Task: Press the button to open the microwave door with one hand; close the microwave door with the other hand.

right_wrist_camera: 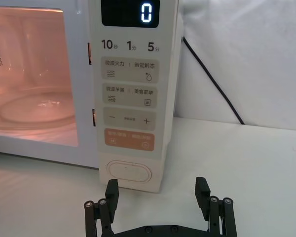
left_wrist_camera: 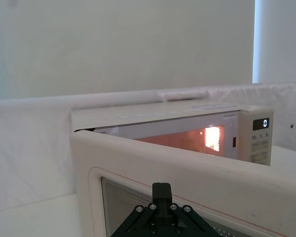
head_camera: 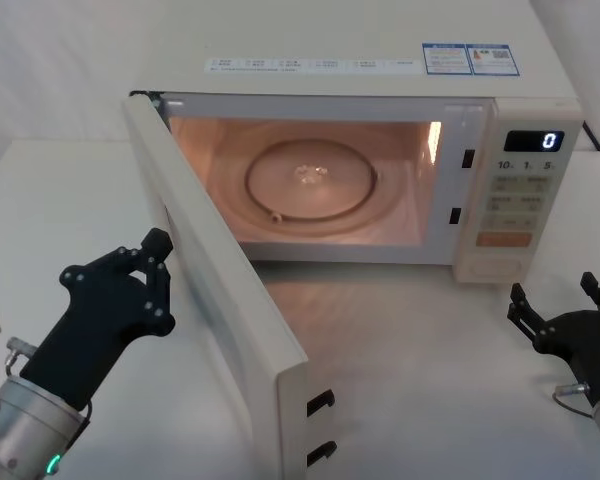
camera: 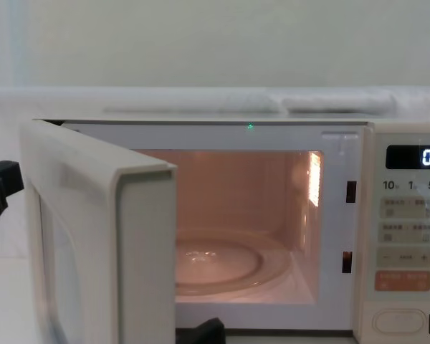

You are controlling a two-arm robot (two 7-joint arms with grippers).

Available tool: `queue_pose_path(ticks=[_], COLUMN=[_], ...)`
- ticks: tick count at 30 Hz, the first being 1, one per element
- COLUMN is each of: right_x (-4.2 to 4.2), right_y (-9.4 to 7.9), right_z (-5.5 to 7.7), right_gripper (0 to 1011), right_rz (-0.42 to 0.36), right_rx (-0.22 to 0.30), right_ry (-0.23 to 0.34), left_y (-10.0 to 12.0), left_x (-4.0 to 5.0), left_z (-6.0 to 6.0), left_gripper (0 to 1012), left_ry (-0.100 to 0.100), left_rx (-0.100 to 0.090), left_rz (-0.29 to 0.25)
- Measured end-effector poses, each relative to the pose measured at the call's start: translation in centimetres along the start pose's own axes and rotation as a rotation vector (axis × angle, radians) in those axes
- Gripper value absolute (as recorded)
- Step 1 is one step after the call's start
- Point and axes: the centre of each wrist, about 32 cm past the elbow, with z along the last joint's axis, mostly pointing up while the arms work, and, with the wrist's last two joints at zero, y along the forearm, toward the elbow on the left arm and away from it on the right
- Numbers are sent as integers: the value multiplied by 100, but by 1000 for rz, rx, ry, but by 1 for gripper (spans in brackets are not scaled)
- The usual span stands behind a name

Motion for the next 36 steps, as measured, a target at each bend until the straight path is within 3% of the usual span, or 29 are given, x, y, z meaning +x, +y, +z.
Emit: queue_pose_path(ticks=[18, 26, 31, 36], right_x=[0, 0, 0, 0], right_y=[0, 0, 0, 0], right_z=[0, 0, 0, 0], right_gripper=[1002, 1002, 1002, 1002], right_rz=[0, 0, 0, 0], right_rx=[0, 0, 0, 0], right_ry=[0, 0, 0, 0], left_y=[-4, -231, -267, -279], left_x=[-4, 208, 238, 203], left_z=[-5, -83, -96, -108], left_gripper=[0, 0, 0, 0], left_ry=[0, 3, 10, 22], left_rx=[4, 13, 12, 16], left_rz=[-10, 15, 14, 0])
